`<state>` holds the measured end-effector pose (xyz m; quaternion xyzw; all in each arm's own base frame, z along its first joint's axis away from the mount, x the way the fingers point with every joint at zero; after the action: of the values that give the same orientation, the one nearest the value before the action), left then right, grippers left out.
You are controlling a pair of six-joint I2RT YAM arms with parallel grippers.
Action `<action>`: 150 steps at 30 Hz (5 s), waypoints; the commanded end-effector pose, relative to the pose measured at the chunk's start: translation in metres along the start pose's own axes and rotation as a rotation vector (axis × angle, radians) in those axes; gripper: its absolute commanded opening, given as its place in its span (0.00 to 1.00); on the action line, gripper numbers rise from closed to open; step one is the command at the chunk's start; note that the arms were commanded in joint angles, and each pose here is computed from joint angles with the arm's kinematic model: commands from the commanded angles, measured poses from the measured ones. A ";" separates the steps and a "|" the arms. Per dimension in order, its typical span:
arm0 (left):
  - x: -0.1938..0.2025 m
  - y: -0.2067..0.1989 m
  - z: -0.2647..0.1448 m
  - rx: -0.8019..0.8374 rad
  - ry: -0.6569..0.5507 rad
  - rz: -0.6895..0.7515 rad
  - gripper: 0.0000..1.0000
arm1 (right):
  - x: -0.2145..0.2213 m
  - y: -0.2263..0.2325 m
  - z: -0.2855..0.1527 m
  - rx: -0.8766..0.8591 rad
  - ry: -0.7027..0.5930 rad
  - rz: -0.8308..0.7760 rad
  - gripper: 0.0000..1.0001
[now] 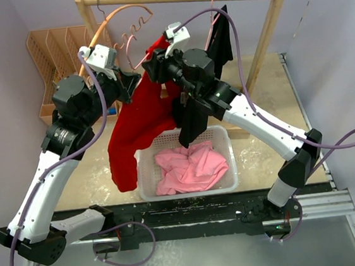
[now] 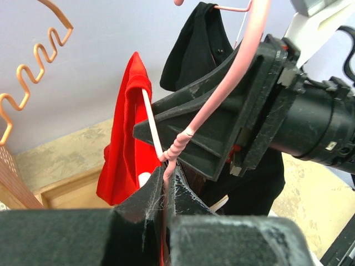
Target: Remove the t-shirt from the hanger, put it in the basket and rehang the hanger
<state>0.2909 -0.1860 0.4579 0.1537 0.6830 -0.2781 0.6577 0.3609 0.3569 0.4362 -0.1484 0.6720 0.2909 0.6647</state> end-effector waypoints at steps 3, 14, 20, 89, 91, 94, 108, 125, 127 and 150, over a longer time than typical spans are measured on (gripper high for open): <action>-0.032 -0.011 -0.019 0.033 -0.126 0.002 0.00 | -0.027 -0.007 0.003 0.018 -0.077 0.036 0.27; -0.010 -0.003 -0.019 -0.007 -0.049 -0.003 0.00 | -0.031 -0.038 -0.006 0.136 -0.094 0.012 0.00; 0.024 -0.003 -0.021 0.012 0.073 -0.019 0.00 | -0.047 -0.090 -0.017 0.326 -0.133 0.001 0.00; -0.062 0.060 0.143 -0.046 -0.022 -0.027 0.00 | 0.043 -0.031 -0.104 0.010 0.013 0.001 0.00; -0.056 0.067 0.148 -0.035 -0.005 -0.051 0.00 | 0.043 -0.030 -0.104 0.009 0.013 0.001 0.00; -0.043 0.074 0.152 -0.035 0.024 -0.068 0.00 | 0.040 -0.030 -0.106 0.011 0.005 -0.001 0.00; -0.060 0.059 0.111 -0.020 -0.069 -0.074 0.88 | 0.004 -0.029 -0.113 0.021 -0.061 -0.042 0.00; -0.099 -0.002 0.033 0.189 -0.206 -0.158 0.99 | -0.166 0.016 -0.150 -0.168 -0.387 -0.118 0.00; -0.102 -0.007 0.025 0.208 -0.213 -0.151 0.99 | -0.188 0.026 -0.155 -0.212 -0.425 -0.128 0.00; -0.102 -0.006 -0.009 0.136 -0.246 -0.103 0.99 | -0.330 0.076 -0.233 -0.495 -0.862 -0.067 0.00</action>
<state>0.2911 -0.1740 0.5532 0.1292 0.5954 -0.3840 0.6938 0.2060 0.2625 0.7008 -0.2233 0.3752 0.4186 0.7963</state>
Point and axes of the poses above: each gripper's point midway between its finger pads, its own z axis out along the fingers, its own y axis along the line the jaws close on, x = y × z, the point moved 2 cm from there along -z, back along the fingers, and after that the axes turned 2 degrees about -z, right-handed, at the moved point
